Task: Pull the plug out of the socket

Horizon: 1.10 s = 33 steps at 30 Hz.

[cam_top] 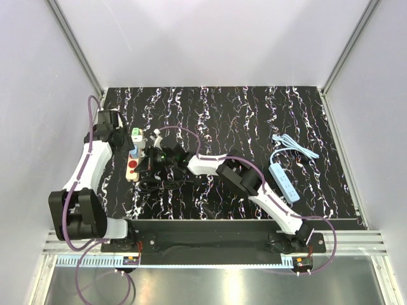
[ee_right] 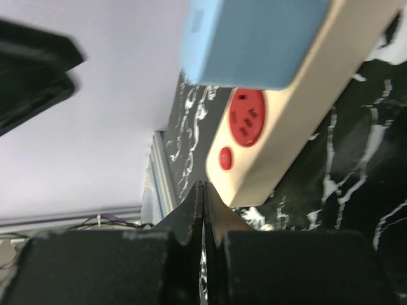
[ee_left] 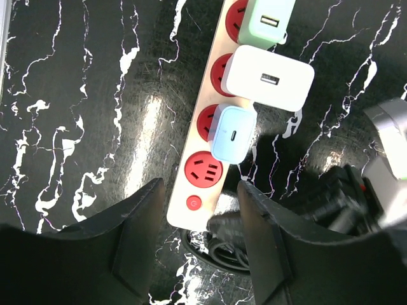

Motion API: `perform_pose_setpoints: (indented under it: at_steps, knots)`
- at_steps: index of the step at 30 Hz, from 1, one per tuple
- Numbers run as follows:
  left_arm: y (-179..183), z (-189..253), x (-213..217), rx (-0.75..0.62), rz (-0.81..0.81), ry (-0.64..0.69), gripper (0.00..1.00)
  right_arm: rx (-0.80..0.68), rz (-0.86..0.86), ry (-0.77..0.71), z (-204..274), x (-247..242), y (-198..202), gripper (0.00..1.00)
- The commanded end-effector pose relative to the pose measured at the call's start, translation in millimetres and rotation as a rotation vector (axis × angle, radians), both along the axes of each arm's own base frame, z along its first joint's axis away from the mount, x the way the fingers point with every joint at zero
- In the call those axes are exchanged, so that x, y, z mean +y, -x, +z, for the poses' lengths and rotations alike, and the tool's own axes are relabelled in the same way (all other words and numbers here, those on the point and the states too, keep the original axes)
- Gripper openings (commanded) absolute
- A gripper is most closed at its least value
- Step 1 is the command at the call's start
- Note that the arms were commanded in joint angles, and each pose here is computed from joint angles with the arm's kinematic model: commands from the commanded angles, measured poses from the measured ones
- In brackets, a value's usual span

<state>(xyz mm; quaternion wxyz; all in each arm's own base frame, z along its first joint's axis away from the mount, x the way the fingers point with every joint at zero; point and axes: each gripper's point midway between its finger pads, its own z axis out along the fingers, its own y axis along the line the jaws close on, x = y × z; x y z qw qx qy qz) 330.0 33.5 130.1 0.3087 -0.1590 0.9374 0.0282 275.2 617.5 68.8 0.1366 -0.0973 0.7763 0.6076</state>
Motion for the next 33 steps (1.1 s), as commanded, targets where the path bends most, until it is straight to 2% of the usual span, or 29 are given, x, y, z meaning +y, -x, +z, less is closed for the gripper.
perform_pose_setpoints:
  at_steps: [1,7,13,20,30,33]
  knots:
    - [-10.3,20.2,4.7,-0.111,0.009,-0.022,0.54,-0.035,-0.018,-0.018,13.1,14.7,-5.3,0.00]
    - [-9.9,4.6,-0.1,-0.079,-0.017,-0.003,0.53,-0.029,-0.008,0.011,4.8,23.4,-3.8,0.00]
    - [-16.3,3.4,-3.0,-0.092,-0.019,0.016,0.51,0.038,-0.036,0.061,-14.1,25.6,-2.8,0.00]
    - [-23.0,-3.9,-7.6,-0.079,-0.032,0.039,0.47,0.062,-0.084,0.129,-33.9,20.8,-3.3,0.00]
    - [-23.7,-13.2,-9.2,-0.050,-0.042,0.047,0.47,0.128,-0.114,0.223,-55.6,8.5,1.2,0.00]
    - [-25.4,-18.5,-9.0,-0.031,-0.049,0.046,0.43,0.137,-0.104,0.242,-66.1,5.2,3.8,0.00]
